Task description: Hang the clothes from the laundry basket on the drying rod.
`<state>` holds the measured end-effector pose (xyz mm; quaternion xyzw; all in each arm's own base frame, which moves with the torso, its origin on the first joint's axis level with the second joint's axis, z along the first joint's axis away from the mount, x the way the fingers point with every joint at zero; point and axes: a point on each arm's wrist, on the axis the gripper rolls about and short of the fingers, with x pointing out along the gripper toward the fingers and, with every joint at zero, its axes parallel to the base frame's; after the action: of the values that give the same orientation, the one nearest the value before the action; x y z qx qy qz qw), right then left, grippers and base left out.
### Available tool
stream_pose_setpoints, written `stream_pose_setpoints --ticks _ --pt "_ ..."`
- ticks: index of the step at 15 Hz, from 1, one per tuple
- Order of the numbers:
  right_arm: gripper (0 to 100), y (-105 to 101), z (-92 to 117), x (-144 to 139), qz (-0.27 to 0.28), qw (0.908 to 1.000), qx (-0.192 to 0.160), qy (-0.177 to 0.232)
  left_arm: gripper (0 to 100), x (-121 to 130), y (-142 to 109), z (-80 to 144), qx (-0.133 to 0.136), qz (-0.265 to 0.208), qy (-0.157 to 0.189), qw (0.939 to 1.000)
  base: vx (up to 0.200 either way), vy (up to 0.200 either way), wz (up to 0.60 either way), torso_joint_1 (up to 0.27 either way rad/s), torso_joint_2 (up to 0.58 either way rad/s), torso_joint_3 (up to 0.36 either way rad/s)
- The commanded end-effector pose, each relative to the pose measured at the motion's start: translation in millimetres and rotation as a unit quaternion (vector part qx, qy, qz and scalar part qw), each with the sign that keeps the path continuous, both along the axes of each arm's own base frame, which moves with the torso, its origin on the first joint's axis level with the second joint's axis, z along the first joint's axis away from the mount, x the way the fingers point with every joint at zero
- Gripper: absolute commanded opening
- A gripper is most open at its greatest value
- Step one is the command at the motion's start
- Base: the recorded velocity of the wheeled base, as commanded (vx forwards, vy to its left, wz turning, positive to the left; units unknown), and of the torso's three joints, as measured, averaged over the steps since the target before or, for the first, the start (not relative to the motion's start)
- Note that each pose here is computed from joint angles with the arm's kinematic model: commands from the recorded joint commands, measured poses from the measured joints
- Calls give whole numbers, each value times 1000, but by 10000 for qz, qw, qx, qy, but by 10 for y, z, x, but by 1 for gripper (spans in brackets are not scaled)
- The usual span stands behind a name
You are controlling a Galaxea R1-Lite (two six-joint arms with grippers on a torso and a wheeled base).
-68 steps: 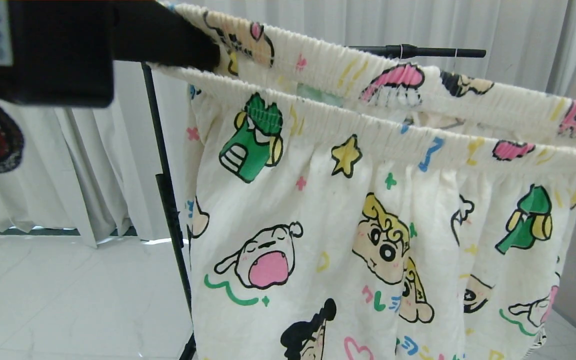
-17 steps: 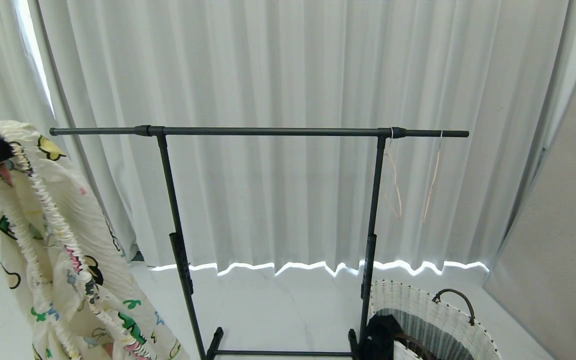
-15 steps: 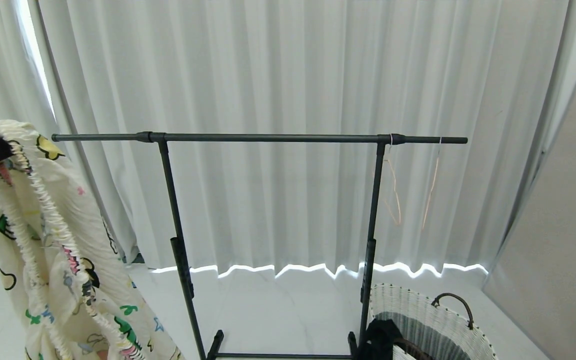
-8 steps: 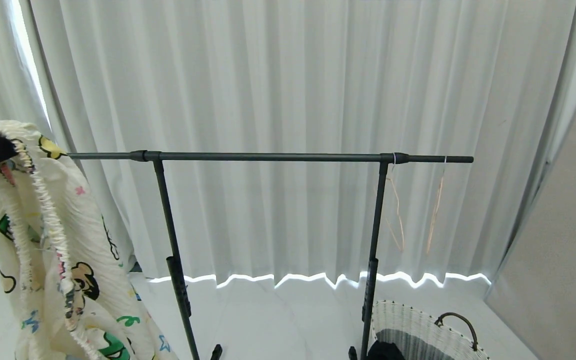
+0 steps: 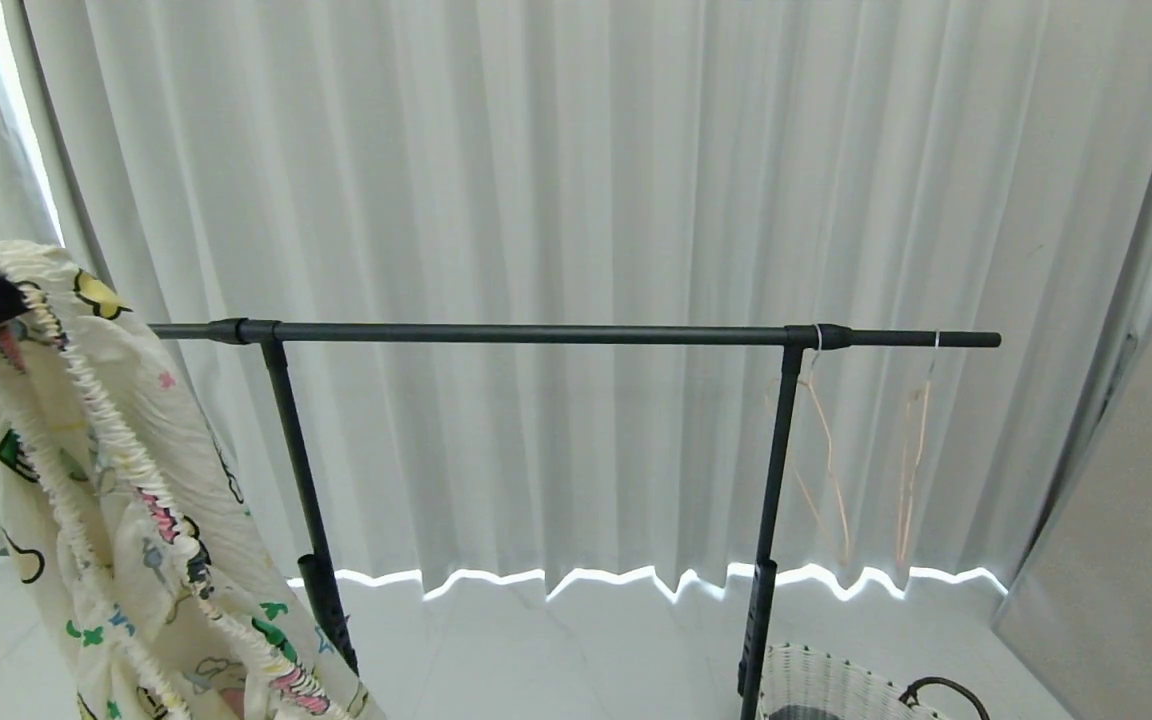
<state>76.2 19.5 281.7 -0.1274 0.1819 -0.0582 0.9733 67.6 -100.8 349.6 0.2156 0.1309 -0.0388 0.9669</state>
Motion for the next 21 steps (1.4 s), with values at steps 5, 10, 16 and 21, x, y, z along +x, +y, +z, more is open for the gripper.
stream_pose_setpoints --ticks 5,10,16,21 --pt "100 121 -373 493 -450 9980 126 435 0 8 -17 -16 33 5 18 10000 200 0 0 2 0 0" --pt "100 194 -831 896 -1023 9869 433 1170 0 17 -37 -27 61 7 34 10000 80 0 0 0 1 0" --pt "100 172 -1017 847 -1171 9820 188 1468 0 15 -31 -21 47 7 28 10000 0 0 0 0 0 0" --pt "100 142 -1079 765 -1363 9827 -12 1252 0 15 -31 -21 47 7 28 10000 0 0 0 0 0 0"
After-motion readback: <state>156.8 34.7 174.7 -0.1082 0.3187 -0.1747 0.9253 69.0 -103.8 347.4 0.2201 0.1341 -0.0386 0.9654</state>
